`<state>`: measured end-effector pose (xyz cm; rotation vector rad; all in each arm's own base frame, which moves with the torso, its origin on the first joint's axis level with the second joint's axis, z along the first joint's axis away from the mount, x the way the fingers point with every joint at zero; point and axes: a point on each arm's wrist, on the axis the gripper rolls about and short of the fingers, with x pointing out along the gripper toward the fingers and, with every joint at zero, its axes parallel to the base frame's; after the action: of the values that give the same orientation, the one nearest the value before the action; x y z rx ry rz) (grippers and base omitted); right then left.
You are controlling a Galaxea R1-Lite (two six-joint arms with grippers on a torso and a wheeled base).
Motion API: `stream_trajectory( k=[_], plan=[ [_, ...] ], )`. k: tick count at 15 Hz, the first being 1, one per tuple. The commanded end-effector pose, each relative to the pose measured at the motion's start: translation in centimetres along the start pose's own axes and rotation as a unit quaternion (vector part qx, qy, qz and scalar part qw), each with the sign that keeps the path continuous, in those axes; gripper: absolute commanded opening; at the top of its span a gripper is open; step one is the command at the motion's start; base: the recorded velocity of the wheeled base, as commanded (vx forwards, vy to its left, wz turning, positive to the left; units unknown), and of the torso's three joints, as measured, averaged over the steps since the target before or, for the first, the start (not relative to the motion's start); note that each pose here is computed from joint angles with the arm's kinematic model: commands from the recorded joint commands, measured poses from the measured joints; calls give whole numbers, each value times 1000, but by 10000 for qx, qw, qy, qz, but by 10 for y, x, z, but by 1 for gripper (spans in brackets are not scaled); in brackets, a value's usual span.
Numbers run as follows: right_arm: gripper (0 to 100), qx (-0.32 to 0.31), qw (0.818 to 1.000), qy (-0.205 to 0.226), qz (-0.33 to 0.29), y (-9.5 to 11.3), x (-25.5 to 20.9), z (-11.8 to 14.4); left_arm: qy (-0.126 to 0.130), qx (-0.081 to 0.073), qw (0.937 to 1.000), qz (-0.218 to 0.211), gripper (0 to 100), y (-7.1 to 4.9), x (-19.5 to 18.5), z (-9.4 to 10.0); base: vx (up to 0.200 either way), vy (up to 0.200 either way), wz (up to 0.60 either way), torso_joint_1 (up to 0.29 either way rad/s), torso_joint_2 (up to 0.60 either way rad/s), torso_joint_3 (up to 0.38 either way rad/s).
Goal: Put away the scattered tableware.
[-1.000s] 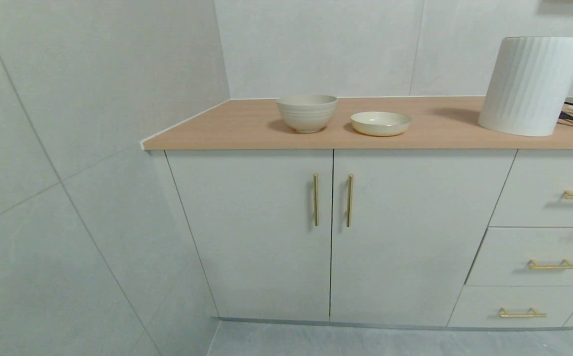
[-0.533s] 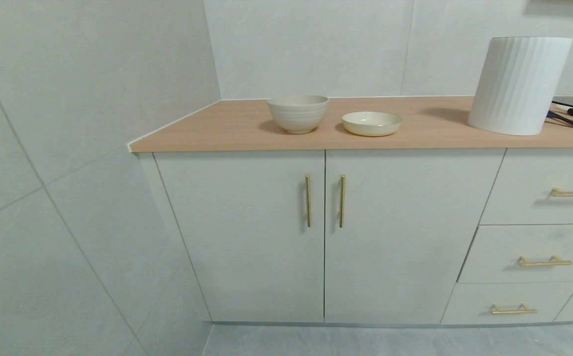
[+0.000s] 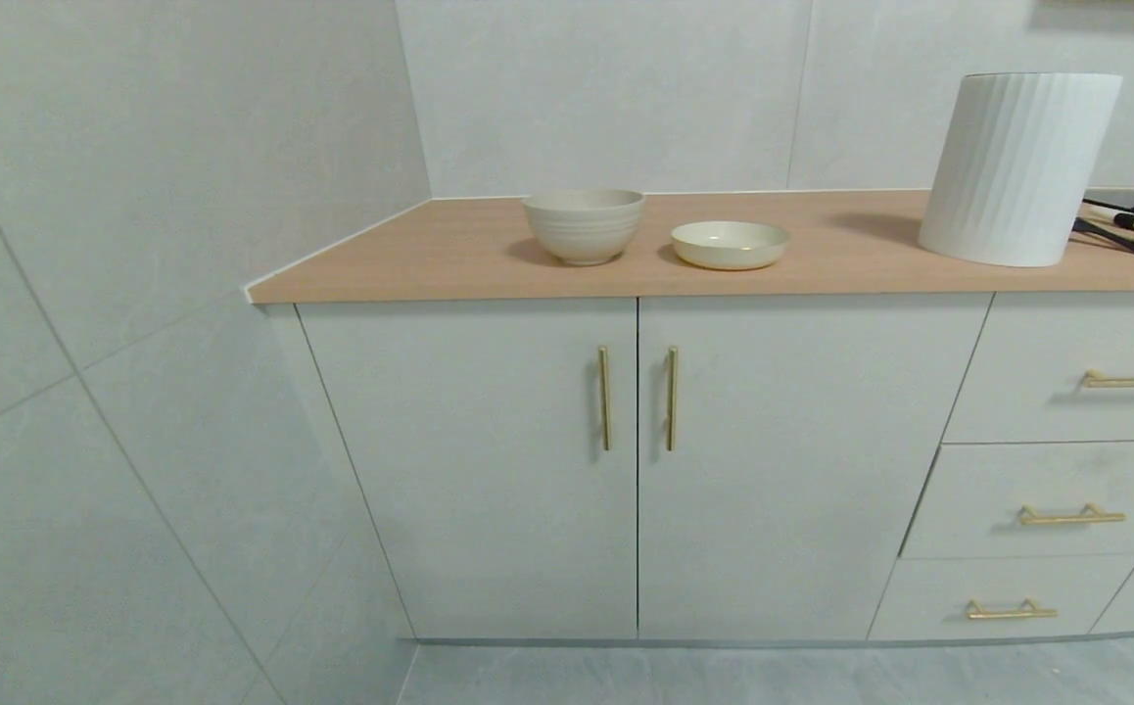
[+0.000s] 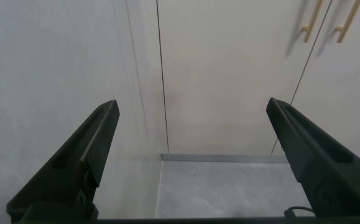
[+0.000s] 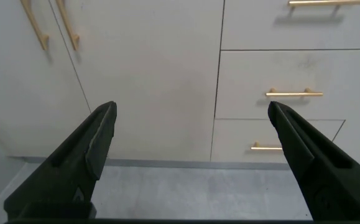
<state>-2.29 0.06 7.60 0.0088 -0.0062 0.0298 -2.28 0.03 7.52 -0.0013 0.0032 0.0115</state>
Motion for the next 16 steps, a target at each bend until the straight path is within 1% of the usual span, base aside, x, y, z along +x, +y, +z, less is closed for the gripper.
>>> stream_trajectory(
  k=[1,5,15,16],
  plan=[
    [100,-6,10000,1,4,0,0,0,-1,-1,10000,4,100,0,0,0,0,0,0,0,0,0],
    [100,1,10000,1,4,0,0,0,-1,6,10000,4,100,0,0,0,200,0,0,4,2,1],
    [100,-52,10000,1,-3,0,0,0,-1,-1,10000,4,100,0,0,0,0,0,0,0,0,0],
    [100,30,9994,-343,47,0,-4,18,-1,-1,10000,4,100,0,0,0,0,0,0,0,0,0]
  ],
)
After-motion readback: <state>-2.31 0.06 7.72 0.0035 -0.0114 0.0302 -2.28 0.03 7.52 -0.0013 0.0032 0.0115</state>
